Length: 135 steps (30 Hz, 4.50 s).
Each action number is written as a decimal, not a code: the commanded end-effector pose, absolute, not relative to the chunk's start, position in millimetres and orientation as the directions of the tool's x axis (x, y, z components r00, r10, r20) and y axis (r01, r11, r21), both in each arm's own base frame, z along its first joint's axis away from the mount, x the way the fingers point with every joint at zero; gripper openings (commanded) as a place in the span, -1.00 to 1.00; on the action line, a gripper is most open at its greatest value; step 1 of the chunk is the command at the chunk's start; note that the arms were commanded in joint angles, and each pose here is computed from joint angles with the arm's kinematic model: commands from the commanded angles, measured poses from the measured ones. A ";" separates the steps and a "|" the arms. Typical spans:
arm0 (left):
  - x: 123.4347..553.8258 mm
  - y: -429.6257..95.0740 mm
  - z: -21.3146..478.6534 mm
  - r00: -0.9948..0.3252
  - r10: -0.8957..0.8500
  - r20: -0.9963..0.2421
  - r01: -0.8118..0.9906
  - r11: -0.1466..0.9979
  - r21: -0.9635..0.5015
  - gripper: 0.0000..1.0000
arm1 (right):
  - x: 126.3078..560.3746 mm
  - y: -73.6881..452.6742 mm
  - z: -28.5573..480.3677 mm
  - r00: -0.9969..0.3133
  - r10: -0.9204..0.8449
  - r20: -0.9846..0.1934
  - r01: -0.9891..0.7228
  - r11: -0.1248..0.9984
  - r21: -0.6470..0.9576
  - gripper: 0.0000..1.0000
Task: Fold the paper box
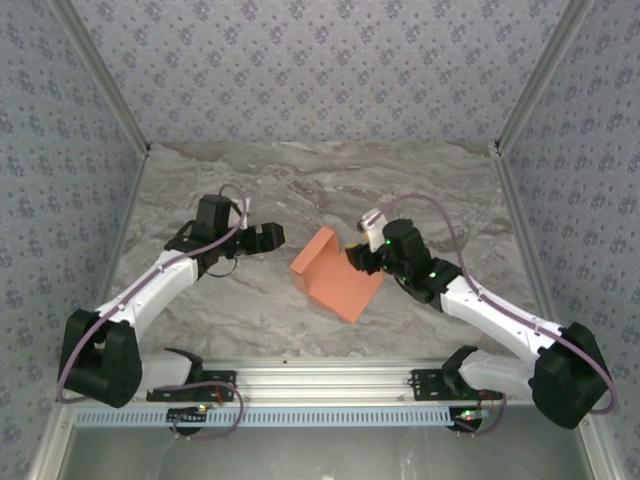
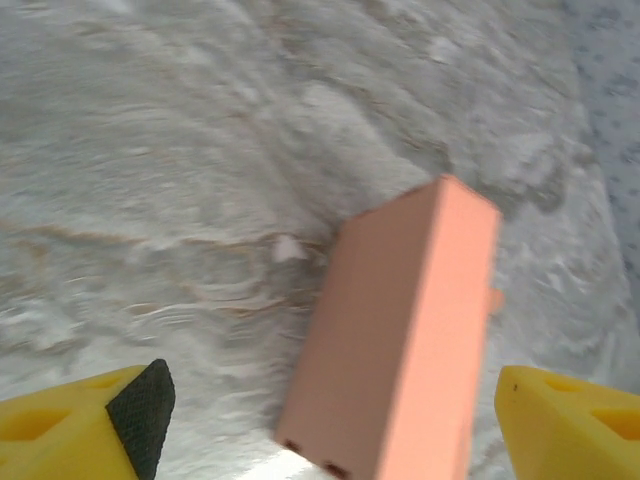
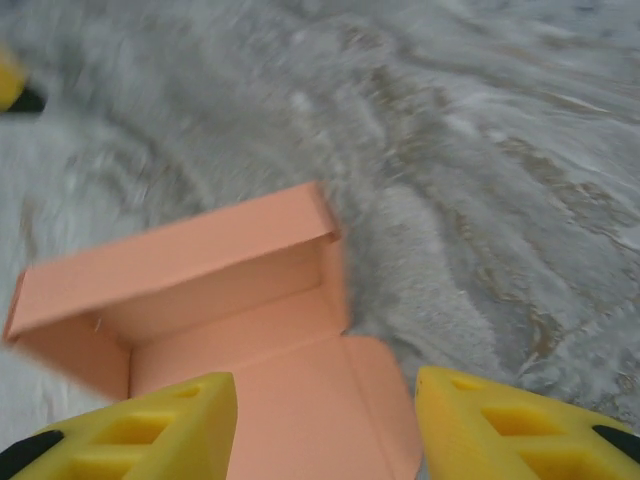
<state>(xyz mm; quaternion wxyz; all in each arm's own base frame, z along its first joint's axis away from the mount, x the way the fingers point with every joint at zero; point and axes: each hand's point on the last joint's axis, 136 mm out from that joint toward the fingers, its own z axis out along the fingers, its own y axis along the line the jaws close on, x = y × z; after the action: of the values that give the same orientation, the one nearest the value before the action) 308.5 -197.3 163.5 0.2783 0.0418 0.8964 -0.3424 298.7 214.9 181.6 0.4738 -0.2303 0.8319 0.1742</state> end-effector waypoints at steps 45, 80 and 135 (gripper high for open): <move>244.0 -267.1 90.4 -0.747 0.530 -0.401 0.632 0.752 -0.185 0.58 | 359.7 234.1 75.0 -0.432 -0.297 -0.852 -0.686 0.721 0.097 -0.07; 210.6 -260.5 136.6 -0.412 0.765 -0.496 0.907 0.399 -0.139 -0.19 | 252.9 249.6 129.0 -0.094 -0.435 -0.896 -0.983 0.183 0.014 0.18; 270.5 -269.2 187.9 -0.634 0.310 -0.709 0.716 0.583 -0.385 -0.19 | 325.9 139.1 246.7 -0.188 -0.092 -0.978 -0.488 0.872 0.011 0.68</move>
<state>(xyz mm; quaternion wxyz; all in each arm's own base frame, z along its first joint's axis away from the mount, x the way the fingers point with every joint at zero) 245.9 -261.9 165.4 0.2594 0.3857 0.8285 -0.3123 300.6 182.0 220.7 0.5737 -0.3604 0.7083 0.1984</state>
